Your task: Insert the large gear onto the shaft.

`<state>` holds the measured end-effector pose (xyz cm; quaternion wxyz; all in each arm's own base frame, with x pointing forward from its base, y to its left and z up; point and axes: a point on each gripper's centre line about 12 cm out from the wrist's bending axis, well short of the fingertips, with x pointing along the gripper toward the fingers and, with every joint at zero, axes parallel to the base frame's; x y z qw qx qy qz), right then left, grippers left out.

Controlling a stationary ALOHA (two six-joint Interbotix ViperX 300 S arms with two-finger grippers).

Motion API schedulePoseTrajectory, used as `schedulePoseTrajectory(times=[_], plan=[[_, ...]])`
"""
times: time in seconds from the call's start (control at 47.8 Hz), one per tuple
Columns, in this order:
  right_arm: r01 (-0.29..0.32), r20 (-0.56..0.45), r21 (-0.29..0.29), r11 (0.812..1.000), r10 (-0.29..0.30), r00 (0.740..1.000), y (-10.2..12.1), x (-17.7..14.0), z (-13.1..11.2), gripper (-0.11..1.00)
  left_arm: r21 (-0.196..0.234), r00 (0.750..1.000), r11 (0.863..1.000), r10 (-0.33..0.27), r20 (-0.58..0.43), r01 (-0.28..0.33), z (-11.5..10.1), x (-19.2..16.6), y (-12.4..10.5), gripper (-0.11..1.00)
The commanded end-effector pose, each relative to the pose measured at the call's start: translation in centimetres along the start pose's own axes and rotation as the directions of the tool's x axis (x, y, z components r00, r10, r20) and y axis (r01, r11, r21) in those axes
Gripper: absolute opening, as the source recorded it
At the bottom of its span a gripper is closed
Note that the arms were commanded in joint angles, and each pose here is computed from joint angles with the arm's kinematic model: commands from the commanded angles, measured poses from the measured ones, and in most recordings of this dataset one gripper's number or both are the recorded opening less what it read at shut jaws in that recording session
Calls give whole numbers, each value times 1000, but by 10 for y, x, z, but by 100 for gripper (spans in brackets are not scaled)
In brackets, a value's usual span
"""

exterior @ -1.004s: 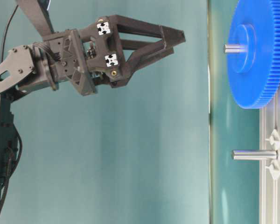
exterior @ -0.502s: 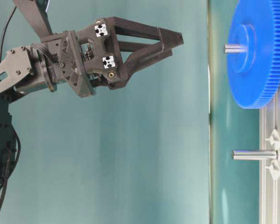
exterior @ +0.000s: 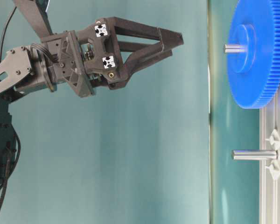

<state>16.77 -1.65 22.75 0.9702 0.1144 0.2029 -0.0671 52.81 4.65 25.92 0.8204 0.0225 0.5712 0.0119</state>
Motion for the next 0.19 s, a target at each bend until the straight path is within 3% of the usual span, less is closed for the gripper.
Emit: schedulePoseTrajectory(times=[0.0,0.167], plan=[[1,10,10,1000,-1,1000,0,0,4,9,1,997,1000,9,76,-10,6,-36,0,88],[-1,9,10,1000,1,1000,1,0,4,9,1,997,1000,9,75,-9,6,-35,0,88]])
